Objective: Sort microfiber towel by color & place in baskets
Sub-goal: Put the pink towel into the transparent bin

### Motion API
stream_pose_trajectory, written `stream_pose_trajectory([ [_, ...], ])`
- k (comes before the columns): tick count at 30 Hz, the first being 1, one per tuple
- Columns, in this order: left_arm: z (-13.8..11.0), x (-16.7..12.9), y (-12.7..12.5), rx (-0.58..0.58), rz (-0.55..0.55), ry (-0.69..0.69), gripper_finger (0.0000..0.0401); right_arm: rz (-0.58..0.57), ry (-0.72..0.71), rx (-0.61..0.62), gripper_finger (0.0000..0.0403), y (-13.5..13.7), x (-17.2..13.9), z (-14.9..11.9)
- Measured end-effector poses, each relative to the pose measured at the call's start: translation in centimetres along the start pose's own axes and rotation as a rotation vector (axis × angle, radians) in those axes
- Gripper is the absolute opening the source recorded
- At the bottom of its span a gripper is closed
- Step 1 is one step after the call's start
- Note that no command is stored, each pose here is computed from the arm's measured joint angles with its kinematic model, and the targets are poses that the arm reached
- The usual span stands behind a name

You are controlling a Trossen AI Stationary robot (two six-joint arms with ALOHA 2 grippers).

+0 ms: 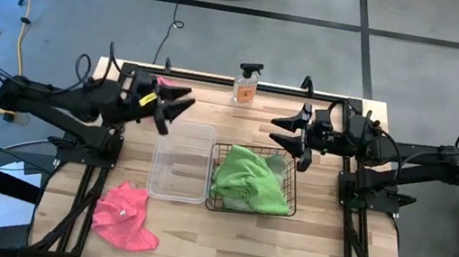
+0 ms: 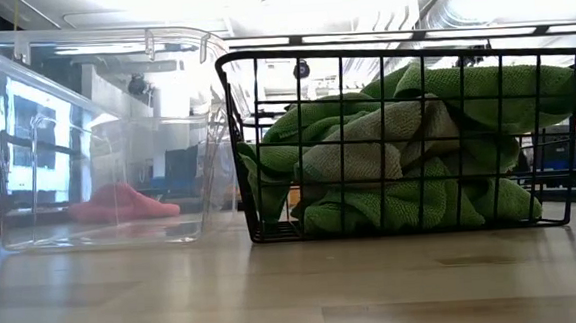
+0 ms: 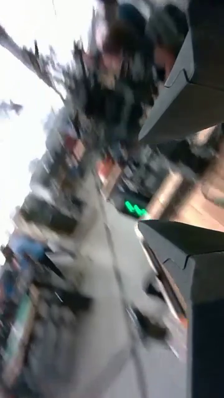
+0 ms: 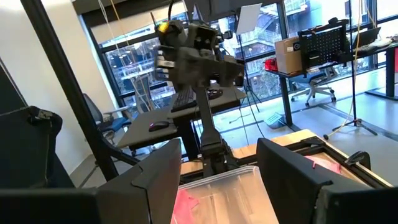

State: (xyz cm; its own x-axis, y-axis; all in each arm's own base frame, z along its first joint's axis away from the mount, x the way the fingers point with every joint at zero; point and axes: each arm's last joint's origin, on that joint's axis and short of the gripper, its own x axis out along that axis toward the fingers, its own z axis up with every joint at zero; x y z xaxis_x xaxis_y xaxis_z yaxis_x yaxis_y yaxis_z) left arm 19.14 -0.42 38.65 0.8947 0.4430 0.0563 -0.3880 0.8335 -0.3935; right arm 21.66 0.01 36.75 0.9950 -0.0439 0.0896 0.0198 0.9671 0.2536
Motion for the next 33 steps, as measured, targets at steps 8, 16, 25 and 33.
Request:
stream_pose_trajectory([
  [8, 2.6, -1.0, 5.0, 0.014, 0.514, 0.247, 0.0208, -0.005, 0.004, 0.018, 0.0207, 0.0, 0.0, 0.0],
  [16, 0.9, -1.6, 11.9, 0.043, 0.9, 0.561, 0.0208, -0.012, 0.019, 0.063, 0.0207, -0.1, 0.0, -0.2],
  [25, -1.7, 1.1, 18.2, -0.069, 0.953, 0.859, 0.0208, -0.03, 0.047, 0.132, 0.0207, -0.3, 0.0, -0.4],
  [33, -4.7, 3.5, 23.4, -0.213, 1.023, 1.085, 0.0208, -0.034, 0.06, 0.138, 0.0207, -0.3, 0.0, -0.6],
])
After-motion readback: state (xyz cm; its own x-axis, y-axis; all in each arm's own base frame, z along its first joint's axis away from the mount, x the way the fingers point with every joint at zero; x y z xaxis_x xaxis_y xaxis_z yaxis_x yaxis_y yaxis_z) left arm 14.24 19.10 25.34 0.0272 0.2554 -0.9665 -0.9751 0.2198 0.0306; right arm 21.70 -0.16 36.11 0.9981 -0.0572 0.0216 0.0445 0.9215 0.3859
